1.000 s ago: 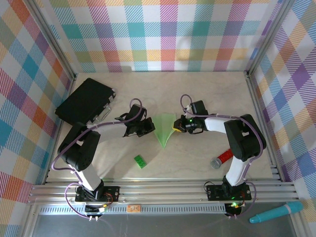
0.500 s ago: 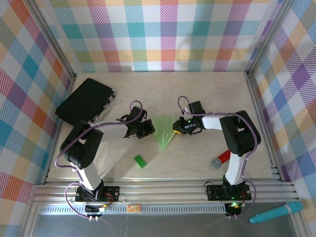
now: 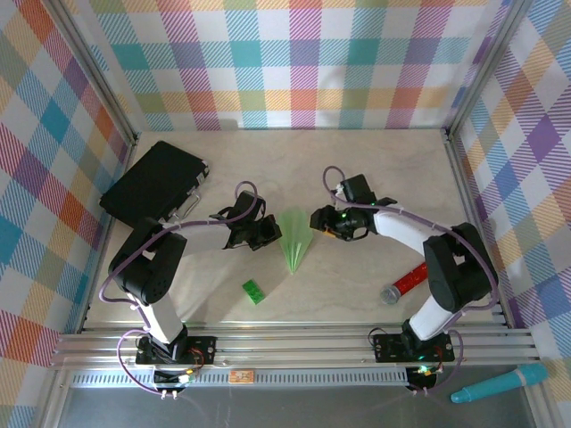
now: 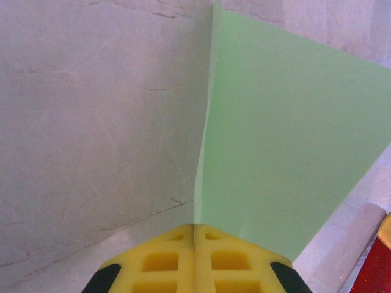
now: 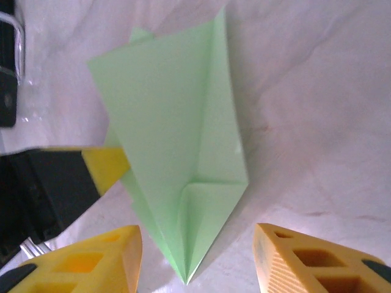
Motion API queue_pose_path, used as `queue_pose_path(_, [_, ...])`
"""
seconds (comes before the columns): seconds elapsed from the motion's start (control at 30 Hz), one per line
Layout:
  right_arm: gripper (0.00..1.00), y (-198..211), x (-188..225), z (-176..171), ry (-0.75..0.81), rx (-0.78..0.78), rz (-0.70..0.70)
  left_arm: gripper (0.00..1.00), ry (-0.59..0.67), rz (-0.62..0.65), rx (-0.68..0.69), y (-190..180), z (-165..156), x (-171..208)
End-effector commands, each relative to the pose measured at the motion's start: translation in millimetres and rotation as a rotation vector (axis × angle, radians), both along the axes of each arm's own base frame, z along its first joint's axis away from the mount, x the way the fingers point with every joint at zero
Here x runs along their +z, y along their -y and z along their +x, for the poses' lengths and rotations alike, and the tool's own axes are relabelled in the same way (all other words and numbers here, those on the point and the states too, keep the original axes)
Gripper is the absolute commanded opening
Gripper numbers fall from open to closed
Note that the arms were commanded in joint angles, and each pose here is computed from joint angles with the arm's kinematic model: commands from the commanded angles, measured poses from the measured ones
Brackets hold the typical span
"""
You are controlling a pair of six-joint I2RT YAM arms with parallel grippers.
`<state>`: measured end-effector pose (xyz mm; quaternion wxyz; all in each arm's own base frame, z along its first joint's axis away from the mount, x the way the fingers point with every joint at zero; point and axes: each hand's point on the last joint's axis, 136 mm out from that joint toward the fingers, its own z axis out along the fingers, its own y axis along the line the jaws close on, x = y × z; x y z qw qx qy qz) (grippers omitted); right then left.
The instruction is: Fold a paper plane with a square sheet of paper (pick it up from the middle)
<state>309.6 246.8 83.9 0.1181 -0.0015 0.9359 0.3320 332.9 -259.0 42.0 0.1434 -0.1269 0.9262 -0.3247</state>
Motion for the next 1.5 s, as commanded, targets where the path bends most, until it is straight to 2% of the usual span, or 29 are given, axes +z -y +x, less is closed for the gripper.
queue_pose_path(0.0, [0.54, -5.3, -17.6, -27.6, -0.048, 0.05, -0.098, 0.03, 0.003, -0.022, -0.003, 1.1, 0.4, 4.4])
queue_pose_path(0.17, [0.59, -29.5, -27.8, -40.5, -0.045, 0.109, -0.178, 0.03, 0.003, -0.024, -0.001, 0.8, -0.1, 4.8])
queue_pose_path(0.3, [0.62, -45.9, -32.6, -44.0, -0.041, 0.147, -0.187, 0.03, 0.0, -0.027, -0.003, 0.9, -1.3, 4.7])
queue_pose_path(0.53, [0.62, -62.3, -35.3, -44.4, -0.03, 0.184, -0.203, 0.03, -0.001, -0.03, -0.004, 0.9, -2.2, 4.4])
queue_pose_path(0.97, [0.55, -66.4, -46.5, -38.1, -0.037, 0.185, -0.278, 0.03, -0.002, -0.04, -0.009, 2.6, -2.5, 5.1])
queue_pose_path(1.27, [0.46, -55.5, -49.7, -36.6, -0.041, 0.153, -0.34, 0.03, -0.001, -0.039, -0.008, 2.5, -2.3, 6.0])
queue_pose_path(1.47, [0.43, -55.4, -49.5, -36.1, -0.045, 0.14, -0.342, 0.03, -0.003, -0.036, -0.005, 1.5, -2.3, 5.7])
